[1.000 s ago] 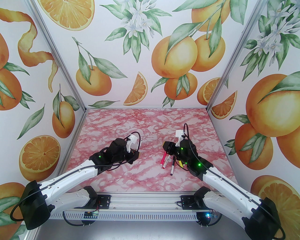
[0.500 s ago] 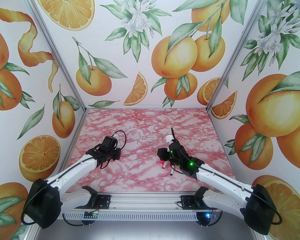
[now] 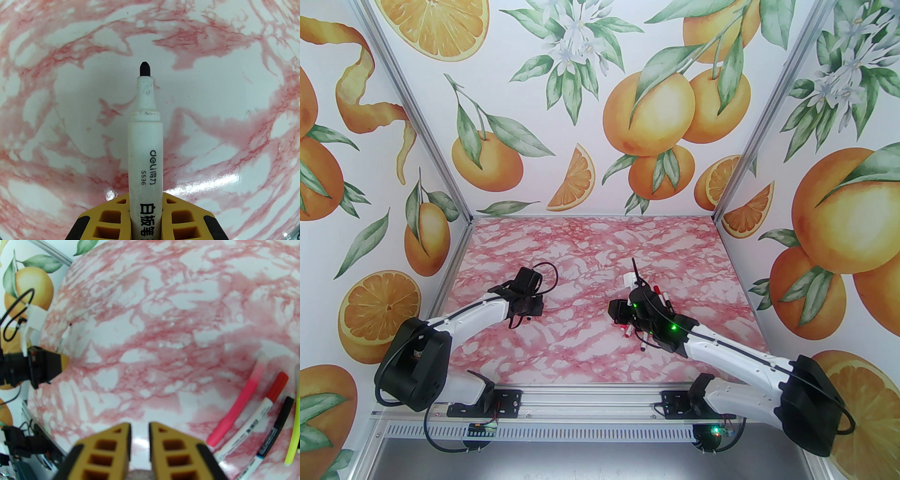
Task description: Open the pen caps
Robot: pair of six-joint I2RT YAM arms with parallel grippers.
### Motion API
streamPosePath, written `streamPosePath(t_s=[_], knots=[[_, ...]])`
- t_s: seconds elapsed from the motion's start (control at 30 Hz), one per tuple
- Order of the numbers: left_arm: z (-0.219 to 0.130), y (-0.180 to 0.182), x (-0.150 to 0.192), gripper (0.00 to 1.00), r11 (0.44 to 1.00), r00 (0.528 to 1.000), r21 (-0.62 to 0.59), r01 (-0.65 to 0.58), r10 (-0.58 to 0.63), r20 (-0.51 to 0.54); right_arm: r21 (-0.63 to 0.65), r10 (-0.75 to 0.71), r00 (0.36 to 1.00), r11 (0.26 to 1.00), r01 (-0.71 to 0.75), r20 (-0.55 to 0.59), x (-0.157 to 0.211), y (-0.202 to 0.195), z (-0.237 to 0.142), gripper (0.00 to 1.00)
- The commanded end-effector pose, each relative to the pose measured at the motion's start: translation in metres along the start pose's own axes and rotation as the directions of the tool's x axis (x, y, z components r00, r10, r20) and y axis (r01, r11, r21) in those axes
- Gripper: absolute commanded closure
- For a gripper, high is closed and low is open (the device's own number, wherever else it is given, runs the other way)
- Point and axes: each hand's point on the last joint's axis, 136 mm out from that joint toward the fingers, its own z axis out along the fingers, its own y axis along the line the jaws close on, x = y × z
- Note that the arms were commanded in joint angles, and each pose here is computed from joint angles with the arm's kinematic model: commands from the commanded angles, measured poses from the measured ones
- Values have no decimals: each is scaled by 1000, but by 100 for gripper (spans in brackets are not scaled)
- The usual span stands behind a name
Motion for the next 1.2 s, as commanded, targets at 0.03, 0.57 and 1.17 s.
streamPosePath(t_s=[0.03, 0.57, 1.17], knots=[[2, -3, -10, 98, 1000, 1000, 8, 11, -11, -11, -48, -16, 1000, 999, 17, 20, -10, 17, 1, 92], [16, 5, -7, 92, 999, 996, -45, 16, -20, -82, -47, -12, 1000, 999, 12, 6, -5, 15, 4, 92], [17, 4, -5, 66, 998, 992, -53, 36, -42, -119, 11, -27, 999, 1000, 27, -43, -9, 15, 13, 92]])
